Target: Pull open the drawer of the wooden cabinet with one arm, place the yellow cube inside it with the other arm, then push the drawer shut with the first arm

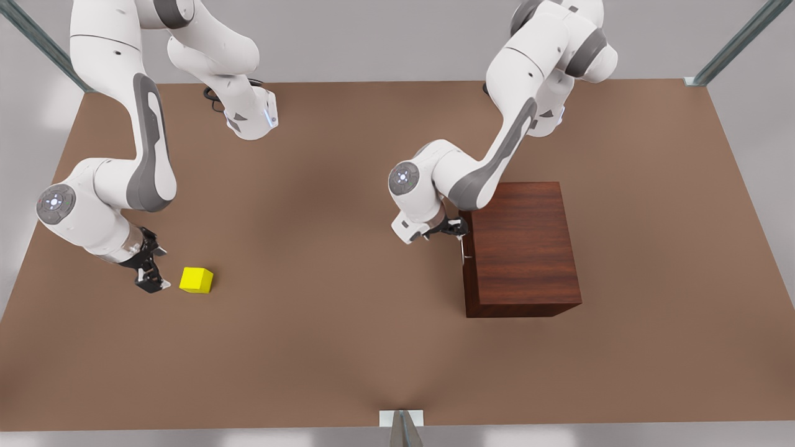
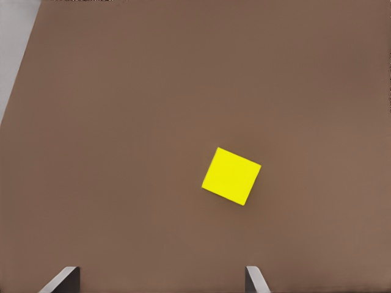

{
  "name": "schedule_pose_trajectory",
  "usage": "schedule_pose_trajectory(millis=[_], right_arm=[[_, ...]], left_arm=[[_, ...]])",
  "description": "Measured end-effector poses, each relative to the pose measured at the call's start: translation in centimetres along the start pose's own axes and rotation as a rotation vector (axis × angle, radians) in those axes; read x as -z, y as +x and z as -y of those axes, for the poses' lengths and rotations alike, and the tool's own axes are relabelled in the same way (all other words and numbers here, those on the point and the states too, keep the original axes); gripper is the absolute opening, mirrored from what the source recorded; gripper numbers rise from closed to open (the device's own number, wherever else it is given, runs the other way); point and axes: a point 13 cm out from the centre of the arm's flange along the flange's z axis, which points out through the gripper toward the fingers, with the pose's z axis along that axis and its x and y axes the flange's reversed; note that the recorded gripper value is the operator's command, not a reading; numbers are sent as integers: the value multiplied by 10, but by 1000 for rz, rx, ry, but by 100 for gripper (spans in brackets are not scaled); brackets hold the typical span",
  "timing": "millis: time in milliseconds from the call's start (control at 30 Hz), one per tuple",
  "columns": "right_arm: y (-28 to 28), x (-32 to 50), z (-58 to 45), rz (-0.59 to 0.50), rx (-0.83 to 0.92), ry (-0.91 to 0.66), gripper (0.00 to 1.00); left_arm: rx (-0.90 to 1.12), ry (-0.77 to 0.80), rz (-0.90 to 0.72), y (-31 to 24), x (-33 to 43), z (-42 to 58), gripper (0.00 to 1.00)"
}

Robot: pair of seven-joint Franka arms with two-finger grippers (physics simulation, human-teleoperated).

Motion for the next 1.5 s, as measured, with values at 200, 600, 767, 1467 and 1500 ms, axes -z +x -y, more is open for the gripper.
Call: schedule_pose_trajectory(millis=[200, 600, 767, 1467, 1500], right_arm=[[-1, -1, -1, 4, -97, -4, 100], [-17, -88, 2, 24, -224, 46, 100], [-17, -117, 21, 23, -272, 56, 100], [-23, -195, 54, 29, -382, 117, 100], [-23, -198, 55, 29, -385, 119, 100]], left_arm=[[14, -43, 4, 1, -19, 0, 100], [1, -141, 28, -8, -56, -6, 100], [7, -127, 28, -11, -62, -1, 100], [55, -9, 71, -15, -45, 48, 100], [57, -7, 73, -15, -45, 50, 100]])
